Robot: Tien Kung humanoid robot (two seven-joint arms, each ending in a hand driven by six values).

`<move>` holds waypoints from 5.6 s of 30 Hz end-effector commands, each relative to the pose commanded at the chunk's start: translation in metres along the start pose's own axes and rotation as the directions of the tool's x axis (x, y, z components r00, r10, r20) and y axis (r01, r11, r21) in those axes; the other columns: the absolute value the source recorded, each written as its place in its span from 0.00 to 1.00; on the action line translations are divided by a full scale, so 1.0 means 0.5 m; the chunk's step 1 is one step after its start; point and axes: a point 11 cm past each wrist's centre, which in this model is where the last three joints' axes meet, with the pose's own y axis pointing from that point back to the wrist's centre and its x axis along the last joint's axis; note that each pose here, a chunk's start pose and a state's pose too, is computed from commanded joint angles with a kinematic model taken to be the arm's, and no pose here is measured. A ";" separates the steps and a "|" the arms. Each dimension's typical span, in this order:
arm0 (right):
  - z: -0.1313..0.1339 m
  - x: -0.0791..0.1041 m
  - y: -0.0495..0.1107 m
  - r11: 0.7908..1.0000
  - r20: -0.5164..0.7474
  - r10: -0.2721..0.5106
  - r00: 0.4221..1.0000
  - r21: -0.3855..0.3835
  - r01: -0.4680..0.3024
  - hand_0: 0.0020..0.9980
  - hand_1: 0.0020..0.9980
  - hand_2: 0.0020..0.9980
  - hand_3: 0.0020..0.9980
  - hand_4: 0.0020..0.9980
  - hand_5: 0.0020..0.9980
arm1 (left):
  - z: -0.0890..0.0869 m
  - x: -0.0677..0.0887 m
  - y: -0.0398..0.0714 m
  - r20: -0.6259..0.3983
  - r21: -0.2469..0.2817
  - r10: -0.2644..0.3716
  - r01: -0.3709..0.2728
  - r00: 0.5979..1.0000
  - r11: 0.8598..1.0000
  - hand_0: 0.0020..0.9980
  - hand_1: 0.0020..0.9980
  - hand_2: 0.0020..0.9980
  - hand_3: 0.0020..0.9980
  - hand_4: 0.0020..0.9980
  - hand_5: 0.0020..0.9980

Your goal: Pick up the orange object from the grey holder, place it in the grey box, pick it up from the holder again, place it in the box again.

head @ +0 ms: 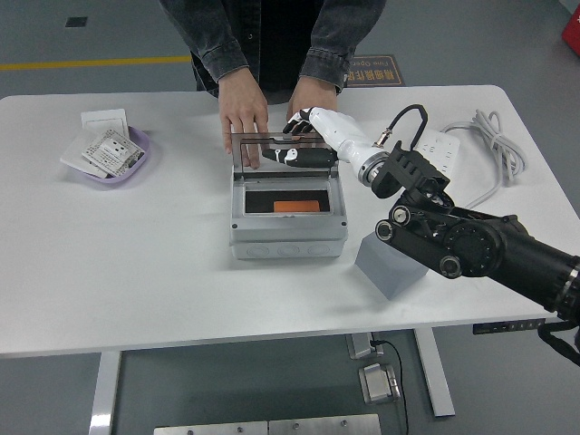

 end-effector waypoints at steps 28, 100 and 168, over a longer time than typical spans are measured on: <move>-0.005 -0.022 0.107 0.996 -0.031 0.002 1.000 0.088 0.001 0.72 0.67 0.67 0.64 1.00 0.80 | -0.010 -0.007 -0.004 0.000 -0.009 -0.005 0.005 1.000 1.000 0.67 0.72 0.61 0.61 0.50 0.05; 0.257 0.132 0.367 0.827 0.742 0.506 0.439 -0.273 -0.492 0.68 0.64 0.64 0.65 0.93 0.75 | -0.045 0.010 -0.008 -0.020 0.038 0.012 -0.012 1.000 0.999 0.66 0.72 0.61 0.60 0.46 0.03; 0.287 0.145 0.389 0.791 0.794 0.544 0.269 -0.380 -0.479 0.78 0.71 0.71 0.72 0.99 0.89 | -0.059 0.038 -0.011 -0.115 -0.004 0.074 -0.075 0.991 0.997 0.65 0.68 0.59 0.59 0.52 0.11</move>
